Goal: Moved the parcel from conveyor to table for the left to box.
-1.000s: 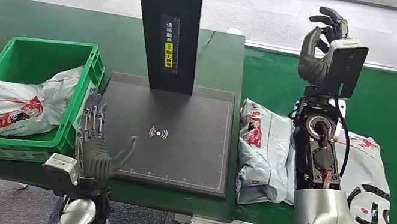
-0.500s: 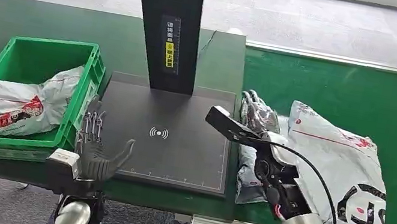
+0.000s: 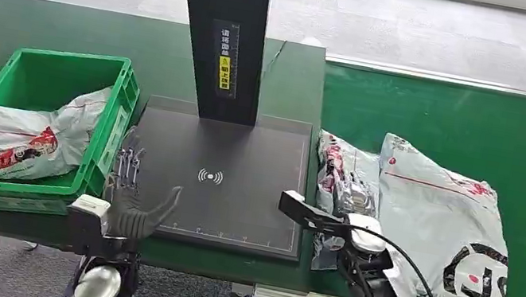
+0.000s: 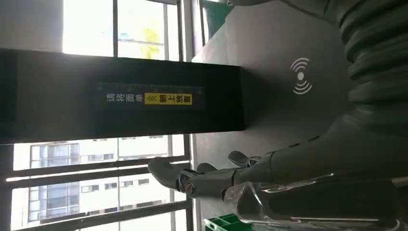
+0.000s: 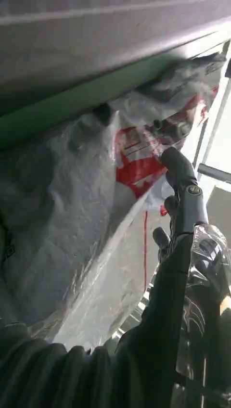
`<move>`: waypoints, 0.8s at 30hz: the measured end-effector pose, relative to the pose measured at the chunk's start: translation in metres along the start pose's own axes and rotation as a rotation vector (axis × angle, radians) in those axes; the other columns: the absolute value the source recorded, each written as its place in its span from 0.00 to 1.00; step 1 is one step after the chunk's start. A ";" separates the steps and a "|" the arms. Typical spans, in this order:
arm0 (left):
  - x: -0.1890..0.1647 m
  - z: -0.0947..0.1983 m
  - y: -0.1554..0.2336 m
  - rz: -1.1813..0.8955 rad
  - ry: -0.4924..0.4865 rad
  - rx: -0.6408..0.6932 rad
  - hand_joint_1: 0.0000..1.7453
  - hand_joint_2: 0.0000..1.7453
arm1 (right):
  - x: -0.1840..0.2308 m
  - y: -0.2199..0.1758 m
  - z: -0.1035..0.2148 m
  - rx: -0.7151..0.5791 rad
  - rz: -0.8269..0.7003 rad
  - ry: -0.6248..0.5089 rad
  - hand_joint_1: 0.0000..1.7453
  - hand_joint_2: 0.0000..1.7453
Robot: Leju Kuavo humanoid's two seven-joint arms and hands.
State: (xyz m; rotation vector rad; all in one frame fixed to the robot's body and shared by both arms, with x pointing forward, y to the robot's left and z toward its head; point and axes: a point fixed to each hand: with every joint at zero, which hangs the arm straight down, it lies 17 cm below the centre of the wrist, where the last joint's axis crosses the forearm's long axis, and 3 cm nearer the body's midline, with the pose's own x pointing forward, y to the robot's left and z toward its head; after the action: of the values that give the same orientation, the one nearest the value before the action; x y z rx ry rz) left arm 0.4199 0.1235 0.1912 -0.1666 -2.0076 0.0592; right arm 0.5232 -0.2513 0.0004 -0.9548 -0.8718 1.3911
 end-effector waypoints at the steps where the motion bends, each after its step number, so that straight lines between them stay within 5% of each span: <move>1: -0.001 0.000 -0.001 0.000 0.002 -0.003 0.00 1.00 | -0.003 0.005 0.001 0.006 0.011 0.010 0.00 1.00; 8: -0.003 0.000 -0.003 0.002 0.010 -0.009 0.00 1.00 | -0.011 0.014 0.003 0.018 0.034 0.028 0.00 1.00; 9: -0.004 0.000 -0.003 0.002 0.011 -0.009 0.00 1.00 | -0.012 0.016 0.004 0.023 0.040 0.029 0.18 1.00; 10: -0.004 0.000 -0.003 0.003 0.012 -0.010 0.00 1.00 | -0.013 0.019 0.004 0.034 0.042 0.030 1.00 1.00; 24: -0.006 -0.003 -0.007 0.008 0.021 -0.015 0.00 1.00 | -0.012 0.040 0.009 0.096 -0.004 -0.010 1.00 1.00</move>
State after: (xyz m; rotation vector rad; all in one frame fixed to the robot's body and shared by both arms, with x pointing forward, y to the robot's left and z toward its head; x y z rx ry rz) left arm 0.4244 0.1158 0.1881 -0.1845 -1.9869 0.0470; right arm 0.4988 -0.2647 -0.0323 -0.8731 -0.8073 1.4224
